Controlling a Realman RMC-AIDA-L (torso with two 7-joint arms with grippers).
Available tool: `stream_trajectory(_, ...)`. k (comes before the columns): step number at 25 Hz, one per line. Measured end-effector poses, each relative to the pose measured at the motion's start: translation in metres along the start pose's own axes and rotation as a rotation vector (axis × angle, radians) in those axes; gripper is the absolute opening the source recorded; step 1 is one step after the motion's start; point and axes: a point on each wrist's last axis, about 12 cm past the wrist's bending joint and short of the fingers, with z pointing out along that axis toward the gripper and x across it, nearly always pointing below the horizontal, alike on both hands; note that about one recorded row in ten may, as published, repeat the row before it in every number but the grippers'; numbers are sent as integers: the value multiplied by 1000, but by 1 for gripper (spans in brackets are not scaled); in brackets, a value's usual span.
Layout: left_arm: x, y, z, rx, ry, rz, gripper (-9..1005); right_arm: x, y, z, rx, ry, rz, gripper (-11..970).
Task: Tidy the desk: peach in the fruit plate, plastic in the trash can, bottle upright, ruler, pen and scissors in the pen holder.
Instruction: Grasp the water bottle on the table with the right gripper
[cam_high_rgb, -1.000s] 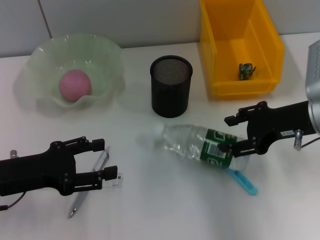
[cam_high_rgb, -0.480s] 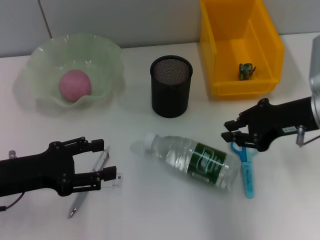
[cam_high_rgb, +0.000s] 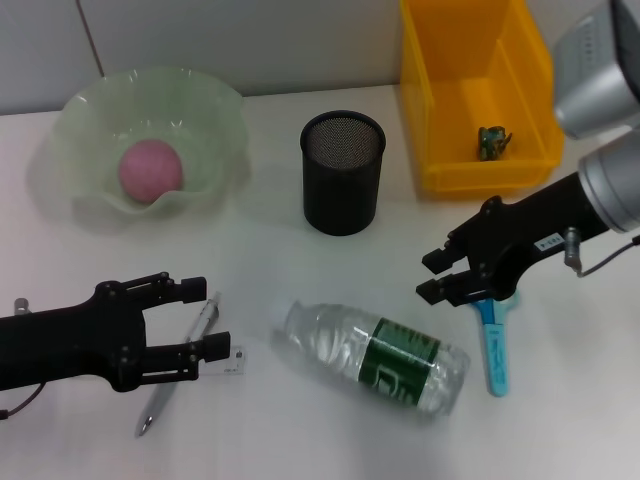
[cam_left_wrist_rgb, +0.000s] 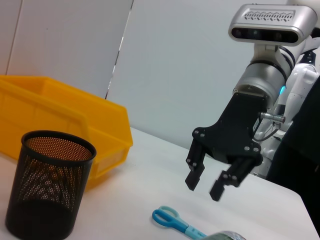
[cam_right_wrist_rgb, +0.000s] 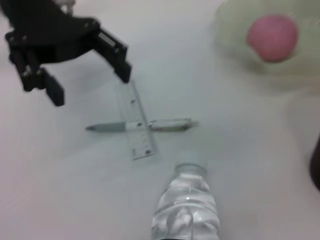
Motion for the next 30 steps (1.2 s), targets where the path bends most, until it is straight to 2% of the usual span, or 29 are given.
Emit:
stream_trajectory(11,-2,1,-2,3,5,-5,831,-30,5,9,-113,110,-5,640)
stream_trajectory(20,-3,1,-3,3,6,-2,830,-45,13,25,-190,223,33,714)
stream_trajectory(24,-4,1,-3,3,6,0,830,-52,17,46,-107,350,41,775)
stream_trajectory(30,-5,2,-4,-3,9,9,830,-62,24,58,-92,395,35,810)
